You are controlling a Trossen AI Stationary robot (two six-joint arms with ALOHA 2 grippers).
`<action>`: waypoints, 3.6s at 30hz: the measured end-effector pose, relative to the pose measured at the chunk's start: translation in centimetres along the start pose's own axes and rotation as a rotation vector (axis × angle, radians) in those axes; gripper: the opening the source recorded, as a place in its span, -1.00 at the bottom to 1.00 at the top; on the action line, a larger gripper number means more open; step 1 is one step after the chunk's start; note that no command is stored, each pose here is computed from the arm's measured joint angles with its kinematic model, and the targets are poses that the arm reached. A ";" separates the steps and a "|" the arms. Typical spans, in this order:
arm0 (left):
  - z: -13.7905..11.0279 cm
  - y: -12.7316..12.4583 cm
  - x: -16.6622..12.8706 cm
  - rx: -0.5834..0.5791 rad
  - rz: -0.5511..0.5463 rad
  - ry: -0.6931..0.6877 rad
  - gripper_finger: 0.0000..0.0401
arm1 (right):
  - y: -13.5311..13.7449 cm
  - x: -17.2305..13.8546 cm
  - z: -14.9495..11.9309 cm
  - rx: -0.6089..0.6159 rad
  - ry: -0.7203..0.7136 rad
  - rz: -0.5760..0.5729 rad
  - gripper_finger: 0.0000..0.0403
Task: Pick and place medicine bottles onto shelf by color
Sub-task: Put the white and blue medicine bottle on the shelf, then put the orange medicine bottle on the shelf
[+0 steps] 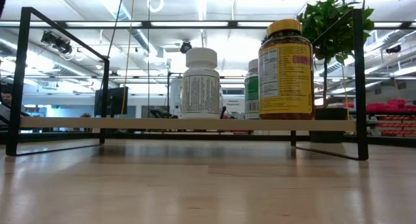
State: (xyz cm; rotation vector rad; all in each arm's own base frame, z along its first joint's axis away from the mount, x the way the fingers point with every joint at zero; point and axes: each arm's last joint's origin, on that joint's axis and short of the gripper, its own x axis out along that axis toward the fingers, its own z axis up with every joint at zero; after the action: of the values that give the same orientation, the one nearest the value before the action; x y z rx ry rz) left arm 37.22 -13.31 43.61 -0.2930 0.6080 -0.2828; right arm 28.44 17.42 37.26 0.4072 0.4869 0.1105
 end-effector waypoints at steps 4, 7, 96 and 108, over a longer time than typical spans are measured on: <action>0.1 0.2 0.0 0.003 0.004 -0.001 -0.10 | 0.2 -0.1 -0.1 0.001 0.006 0.007 -0.20; 0.2 0.6 -0.4 0.002 0.014 0.003 -0.09 | 0.3 -0.2 -0.2 0.000 0.018 0.004 -0.20; -14.6 20.5 0.5 0.006 0.484 1.009 0.07 | -3.4 0.6 1.3 0.046 0.001 -0.172 -0.01; -14.7 20.4 0.5 -0.019 0.484 1.014 0.28 | -3.4 0.6 1.3 0.060 0.000 -0.171 -0.01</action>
State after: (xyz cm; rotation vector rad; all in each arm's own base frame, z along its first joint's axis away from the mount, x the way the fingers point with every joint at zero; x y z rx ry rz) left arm 32.34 2.55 24.73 0.0110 1.6510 0.0703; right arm 29.62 14.00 36.70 0.4223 0.5236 -0.0696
